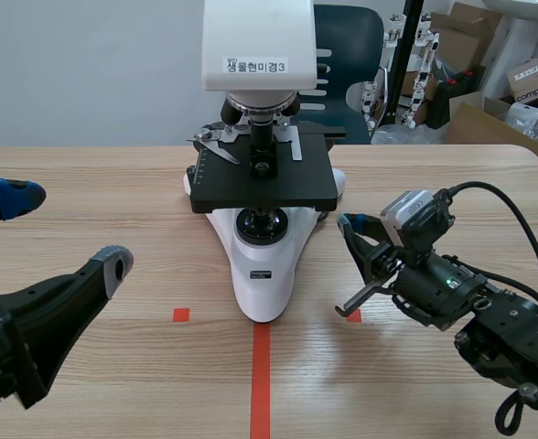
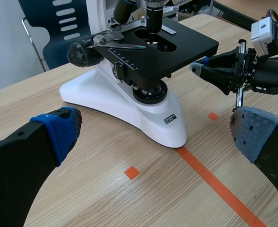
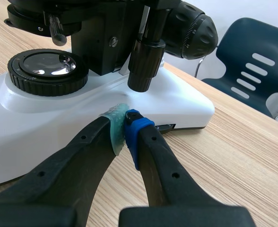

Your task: Point at the stage knob

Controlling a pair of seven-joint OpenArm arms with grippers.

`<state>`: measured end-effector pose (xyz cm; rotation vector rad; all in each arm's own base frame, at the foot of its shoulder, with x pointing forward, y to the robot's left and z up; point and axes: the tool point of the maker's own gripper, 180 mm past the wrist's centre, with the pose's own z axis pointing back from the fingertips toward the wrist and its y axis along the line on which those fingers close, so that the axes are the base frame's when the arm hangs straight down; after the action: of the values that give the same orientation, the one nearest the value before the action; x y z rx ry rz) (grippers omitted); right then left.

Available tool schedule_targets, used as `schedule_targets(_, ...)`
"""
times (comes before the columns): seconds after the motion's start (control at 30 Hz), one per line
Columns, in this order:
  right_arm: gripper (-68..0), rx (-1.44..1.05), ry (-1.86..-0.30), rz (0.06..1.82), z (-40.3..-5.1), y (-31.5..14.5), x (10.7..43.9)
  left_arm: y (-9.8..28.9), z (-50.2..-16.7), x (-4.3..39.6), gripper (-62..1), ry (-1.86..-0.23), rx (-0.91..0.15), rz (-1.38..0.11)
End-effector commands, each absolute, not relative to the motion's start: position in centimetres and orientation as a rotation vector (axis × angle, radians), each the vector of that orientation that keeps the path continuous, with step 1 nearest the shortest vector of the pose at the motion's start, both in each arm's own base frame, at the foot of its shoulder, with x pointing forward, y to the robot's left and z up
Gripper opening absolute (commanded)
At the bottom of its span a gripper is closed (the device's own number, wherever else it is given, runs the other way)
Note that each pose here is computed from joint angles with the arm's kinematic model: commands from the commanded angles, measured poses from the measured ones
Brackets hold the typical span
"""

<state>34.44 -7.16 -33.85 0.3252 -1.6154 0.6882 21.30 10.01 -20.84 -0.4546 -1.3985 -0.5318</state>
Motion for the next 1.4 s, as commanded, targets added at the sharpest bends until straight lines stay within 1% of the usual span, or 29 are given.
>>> schedule_targets(0.0, -66.7, 0.317, -1.671, 0.683, -32.27, -7.45, 35.35, 9.73, -20.39, 21.28, 1.4, -1.417, -0.475, -0.513)
schedule_targets(1.37, -66.7, 0.301, -1.680, 0.680, -32.19, -7.40, 35.47, 9.73, -20.39, 21.28, 1.4, -1.417, -0.475, -0.513)
